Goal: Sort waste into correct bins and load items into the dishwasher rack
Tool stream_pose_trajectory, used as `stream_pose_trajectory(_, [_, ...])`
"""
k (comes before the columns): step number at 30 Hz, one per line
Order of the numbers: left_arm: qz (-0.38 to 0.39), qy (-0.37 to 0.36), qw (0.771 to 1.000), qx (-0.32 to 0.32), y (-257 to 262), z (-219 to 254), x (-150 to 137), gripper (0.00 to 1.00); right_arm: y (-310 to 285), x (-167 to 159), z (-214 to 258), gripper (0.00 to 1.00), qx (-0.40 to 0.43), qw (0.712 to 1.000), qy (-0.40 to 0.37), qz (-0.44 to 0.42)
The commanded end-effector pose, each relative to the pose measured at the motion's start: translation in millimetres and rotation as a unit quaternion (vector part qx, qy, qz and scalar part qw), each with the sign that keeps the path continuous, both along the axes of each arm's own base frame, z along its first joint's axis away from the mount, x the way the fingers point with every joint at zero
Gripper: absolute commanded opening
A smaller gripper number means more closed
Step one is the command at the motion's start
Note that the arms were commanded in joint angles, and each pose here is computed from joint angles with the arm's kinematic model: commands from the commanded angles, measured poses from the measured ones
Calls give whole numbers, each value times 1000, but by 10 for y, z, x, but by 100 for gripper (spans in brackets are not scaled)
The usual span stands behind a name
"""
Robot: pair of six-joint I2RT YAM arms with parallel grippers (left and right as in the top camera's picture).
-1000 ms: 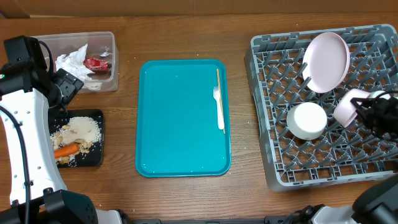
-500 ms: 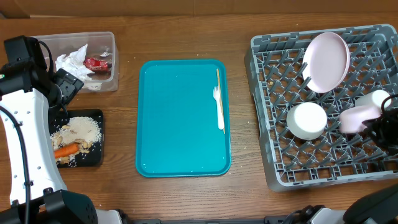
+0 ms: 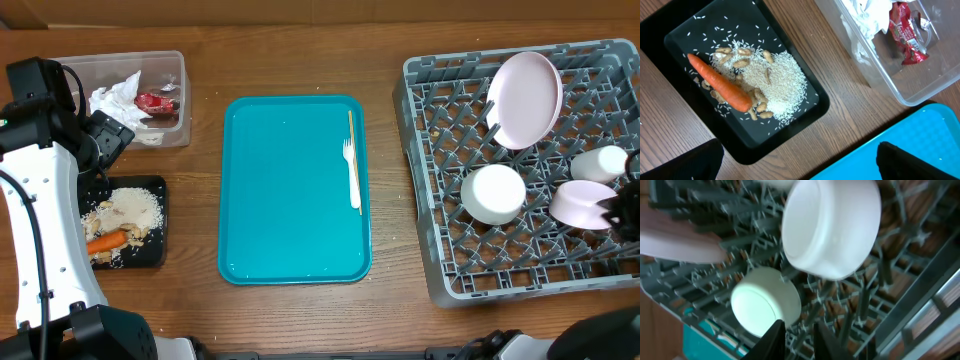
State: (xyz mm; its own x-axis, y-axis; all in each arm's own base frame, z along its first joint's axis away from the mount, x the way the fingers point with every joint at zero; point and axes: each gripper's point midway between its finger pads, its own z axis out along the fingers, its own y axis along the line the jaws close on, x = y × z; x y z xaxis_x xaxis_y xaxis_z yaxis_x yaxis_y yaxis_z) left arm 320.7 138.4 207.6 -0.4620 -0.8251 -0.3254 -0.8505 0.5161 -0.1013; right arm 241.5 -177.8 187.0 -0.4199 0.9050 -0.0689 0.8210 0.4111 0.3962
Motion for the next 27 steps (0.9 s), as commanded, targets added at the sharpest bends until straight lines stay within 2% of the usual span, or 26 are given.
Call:
stream_pose_trajectory(1, [2,-7,1000,11,48,67,21,100,-183,25,161,22,-55,998,-12,-20])
stream_pose_trajectory(2, [2,-6,1000,11,48,66,21,100,-206,61,145,21,-58,998,-15,-18])
stream_pose_trajectory(6, [2,-6,1000,11,47,66,21,100,-195,205,36,4,-56,998,-17,-5])
stream_pose_trajectory(12, [2,-6,1000,11,47,66,21,100,-69,424,-154,4,-50,999,8,8])
stream_pose_trajectory(17, [2,-6,1000,11,48,66,21,100,-210,365,-264,4,-108,990,75,-48])
stream_pose_trajectory(27, [2,-6,1000,11,47,66,21,100,-203,369,-315,4,-108,990,84,-45])
